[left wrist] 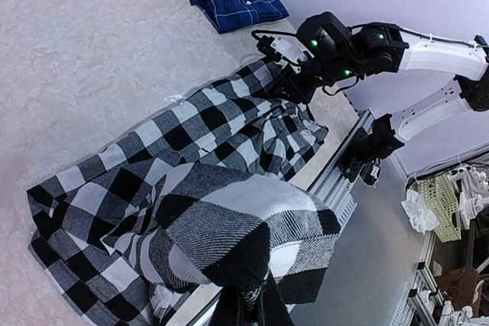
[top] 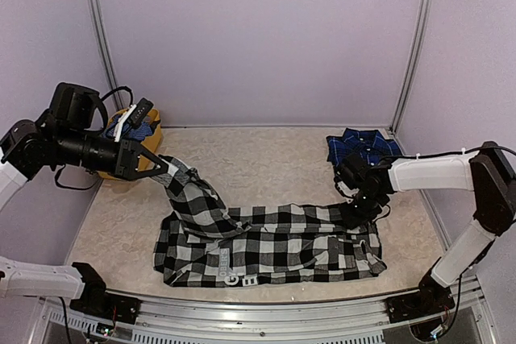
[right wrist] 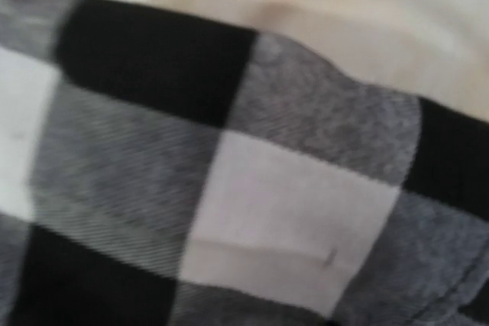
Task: Fold and stack the long sleeve shirts
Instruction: Fold the 1/3-folded shirt at the center of the board.
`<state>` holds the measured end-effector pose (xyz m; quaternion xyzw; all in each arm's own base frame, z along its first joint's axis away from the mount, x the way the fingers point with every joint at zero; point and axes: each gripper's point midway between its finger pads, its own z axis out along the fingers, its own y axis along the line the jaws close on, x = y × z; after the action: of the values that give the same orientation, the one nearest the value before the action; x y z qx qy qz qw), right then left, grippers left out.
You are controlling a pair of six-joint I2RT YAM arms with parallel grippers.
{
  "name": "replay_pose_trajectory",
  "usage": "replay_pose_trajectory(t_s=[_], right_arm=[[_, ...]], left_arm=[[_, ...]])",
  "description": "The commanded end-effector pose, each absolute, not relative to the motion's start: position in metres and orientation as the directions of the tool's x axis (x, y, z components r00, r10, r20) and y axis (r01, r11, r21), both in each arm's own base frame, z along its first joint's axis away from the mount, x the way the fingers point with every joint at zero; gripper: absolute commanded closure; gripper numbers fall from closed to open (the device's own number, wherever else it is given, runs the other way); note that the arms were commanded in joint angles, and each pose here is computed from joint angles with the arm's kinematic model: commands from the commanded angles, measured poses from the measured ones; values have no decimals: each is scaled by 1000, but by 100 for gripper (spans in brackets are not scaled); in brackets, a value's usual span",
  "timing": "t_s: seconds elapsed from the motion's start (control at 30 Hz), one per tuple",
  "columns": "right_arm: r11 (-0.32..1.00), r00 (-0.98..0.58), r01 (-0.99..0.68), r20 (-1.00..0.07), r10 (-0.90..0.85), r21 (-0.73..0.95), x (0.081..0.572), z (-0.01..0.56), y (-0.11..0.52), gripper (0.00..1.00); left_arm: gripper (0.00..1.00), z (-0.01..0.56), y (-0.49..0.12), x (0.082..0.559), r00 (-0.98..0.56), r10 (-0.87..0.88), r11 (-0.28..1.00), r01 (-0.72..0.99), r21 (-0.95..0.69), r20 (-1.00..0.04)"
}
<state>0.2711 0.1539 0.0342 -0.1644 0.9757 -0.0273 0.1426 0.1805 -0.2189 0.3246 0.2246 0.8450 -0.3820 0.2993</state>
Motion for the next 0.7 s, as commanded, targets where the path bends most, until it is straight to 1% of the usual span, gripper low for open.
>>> replay_pose_trajectory(t_s=[0.0, 0.1, 0.33, 0.5, 0.67], right_arm=[[951, -920, -276, -247, -304, -143, 273, 24, 143, 62], [951, -915, -273, -266, -303, -144, 277, 30, 145, 57], [944, -856, -310, -397, -331, -118, 291, 75, 157, 43], [935, -818, -345, -462, -342, -81, 290, 95, 165, 42], [928, -799, -368, -492, -347, -58, 288, 103, 170, 42]], left_arm=[[100, 332, -230, 188, -693, 134, 554, 645, -526, -709], [100, 329, -238, 193, -701, 129, 531, 647, -548, -702], [100, 322, -259, 209, -719, 125, 488, 645, -588, -684], [100, 319, -273, 213, -717, 157, 467, 659, -589, -679], [100, 357, -271, 193, -652, 157, 386, 732, -562, -742]])
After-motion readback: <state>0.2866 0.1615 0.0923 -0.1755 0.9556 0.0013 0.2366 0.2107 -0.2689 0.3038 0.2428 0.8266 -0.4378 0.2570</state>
